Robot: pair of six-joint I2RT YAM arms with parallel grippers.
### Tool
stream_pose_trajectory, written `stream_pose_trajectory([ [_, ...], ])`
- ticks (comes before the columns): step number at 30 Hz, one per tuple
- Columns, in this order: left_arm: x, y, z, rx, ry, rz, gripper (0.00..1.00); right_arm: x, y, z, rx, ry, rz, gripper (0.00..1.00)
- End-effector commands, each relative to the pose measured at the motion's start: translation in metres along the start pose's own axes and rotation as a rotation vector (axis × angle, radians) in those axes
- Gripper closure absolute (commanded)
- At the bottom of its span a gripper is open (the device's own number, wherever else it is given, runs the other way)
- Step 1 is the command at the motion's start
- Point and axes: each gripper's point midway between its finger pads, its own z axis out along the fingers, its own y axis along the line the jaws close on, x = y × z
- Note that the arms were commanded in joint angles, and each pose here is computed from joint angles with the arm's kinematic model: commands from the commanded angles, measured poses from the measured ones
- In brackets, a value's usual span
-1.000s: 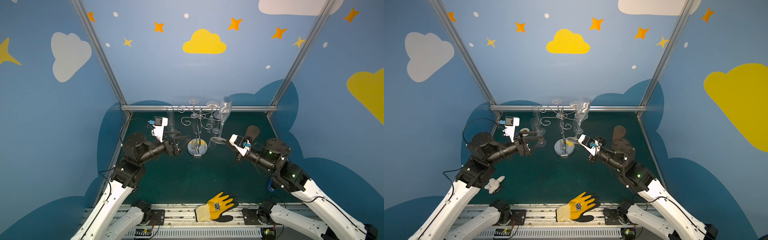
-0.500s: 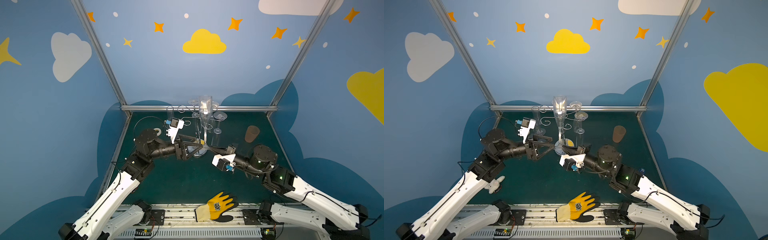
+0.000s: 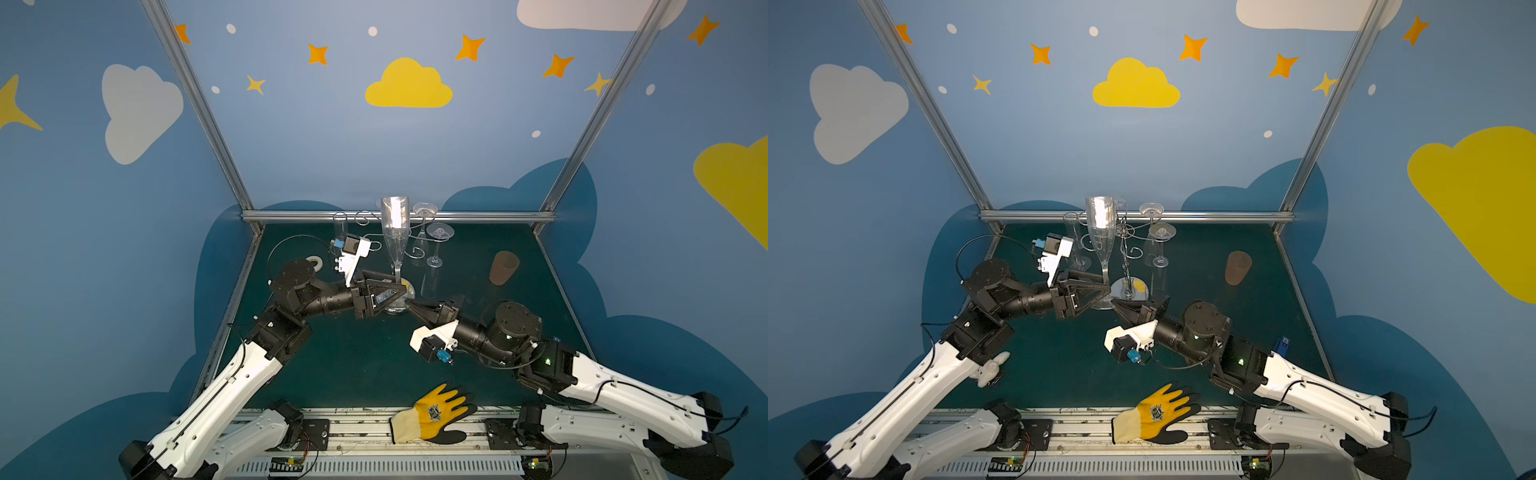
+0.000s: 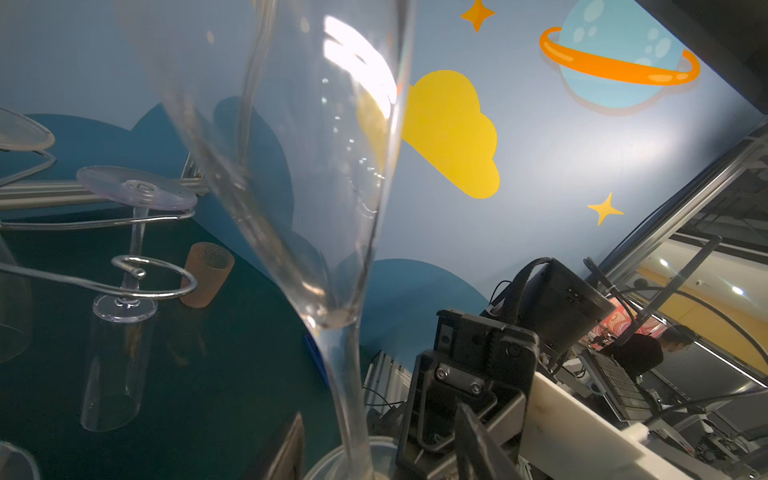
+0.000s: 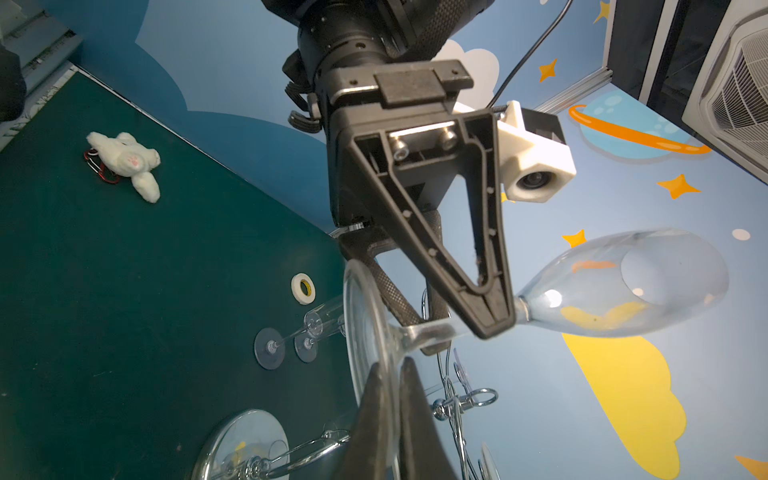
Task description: Take the wine glass off the wine glass rack
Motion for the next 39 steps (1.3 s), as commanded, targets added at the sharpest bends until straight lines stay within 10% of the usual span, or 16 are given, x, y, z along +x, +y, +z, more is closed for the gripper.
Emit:
stream_pose_trajectory([
  [1, -0.006, -0.004, -0.001, 0.017, -0.032, 0.013, 0.52, -0.010, -0.016, -0.002, 0.077, -0.026, -0.012, 1.00],
  [18, -0.009, -0.004, 0.003, 0.017, -0.047, 0.003, 0.93, -0.009, 0.000, 0.003, 0.058, -0.020, -0.027, 1.00],
  [20, -0.011, -0.003, 0.003, 0.010, -0.058, 0.007, 0.97, -0.008, 0.003, 0.002, 0.050, -0.019, -0.023, 0.60],
  [24, -0.012, 0.001, 0.001, -0.018, -0.078, 0.029, 0.97, -0.008, 0.000, -0.005, 0.062, -0.024, 0.009, 0.15],
  [39, 0.011, 0.036, -0.014, -0.308, -0.025, 0.413, 0.97, -0.015, -0.130, -0.050, 0.365, -0.012, 0.746, 0.11],
])
